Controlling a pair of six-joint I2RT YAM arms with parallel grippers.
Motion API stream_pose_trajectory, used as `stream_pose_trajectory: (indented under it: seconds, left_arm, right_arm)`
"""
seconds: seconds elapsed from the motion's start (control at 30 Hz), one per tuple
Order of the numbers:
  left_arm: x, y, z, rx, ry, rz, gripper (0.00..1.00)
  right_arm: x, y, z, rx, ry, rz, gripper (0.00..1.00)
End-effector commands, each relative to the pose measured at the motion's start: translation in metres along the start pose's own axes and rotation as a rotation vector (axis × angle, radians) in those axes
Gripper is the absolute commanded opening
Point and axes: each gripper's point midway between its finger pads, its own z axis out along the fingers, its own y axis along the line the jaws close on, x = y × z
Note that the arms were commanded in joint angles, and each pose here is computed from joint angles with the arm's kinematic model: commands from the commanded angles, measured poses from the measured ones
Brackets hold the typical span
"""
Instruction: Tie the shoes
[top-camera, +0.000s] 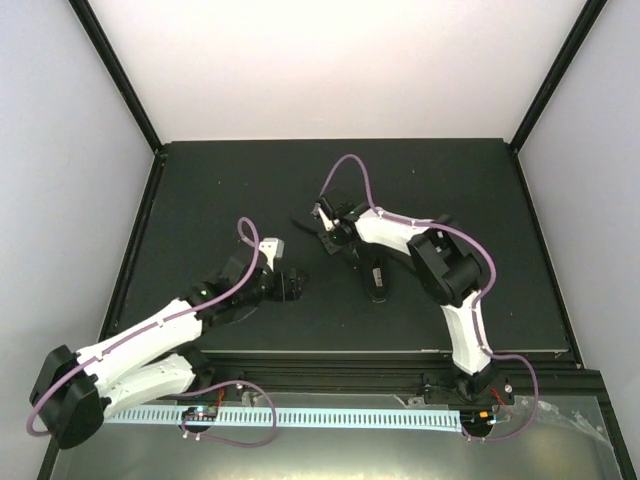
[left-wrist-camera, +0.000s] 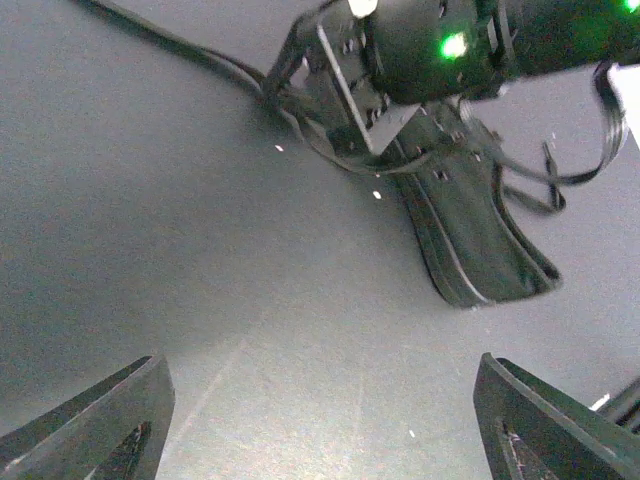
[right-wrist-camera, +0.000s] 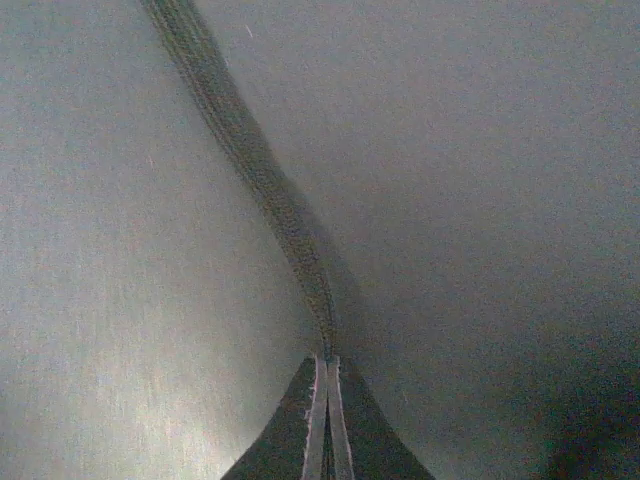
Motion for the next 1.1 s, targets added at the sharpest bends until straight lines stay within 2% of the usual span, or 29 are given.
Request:
stream_pose_trajectory:
  seconds: [0.0,0.2,0.37,0.6,0.73,0.8,0.87,1.0,1.07]
  left_arm:
    - [0.004,-0.028,0.014,0.062,-0.031,-0.066,0.82]
    - [0.016,-0.086,0.049,0.172,0.073,-0.024,0.79]
    - [0.030,-0.122,0.088,0.219,0.171,0.021,0.79]
    - [0.039,-0.134,0.130,0.196,0.251,0.044,0.85]
    - [0.046,-0.128,0.149,0.140,0.280,0.065,0.85]
    - [0.051,-0.121,0.157,0.103,0.303,0.075,0.79]
    - [0.057,-0.116,0.162,0.078,0.322,0.086,0.68]
    - [0.065,-0.113,0.164,0.055,0.334,0.107,0.36]
    - [0.066,-0.111,0.161,0.031,0.329,0.131,0.25]
  right_arm:
    - [-0.015,-0.021,-0.058,-0.038,-0.115,0.173,0.02]
    - [-0.005,-0.042,-0.110,-0.114,-0.222,0.310,0.02]
    - [0.017,-0.067,-0.133,-0.054,-0.272,0.410,0.02]
    - [0.038,-0.079,-0.146,-0.020,-0.286,0.467,0.02]
    - [0.043,-0.081,-0.151,-0.007,-0.295,0.483,0.02]
    - [0.045,-0.082,-0.153,-0.006,-0.299,0.494,0.02]
    - [0.045,-0.081,-0.156,-0.012,-0.307,0.500,0.02]
    - [0.046,-0.080,-0.161,-0.019,-0.313,0.502,0.02]
    - [0.046,-0.079,-0.163,-0.022,-0.311,0.500,0.02]
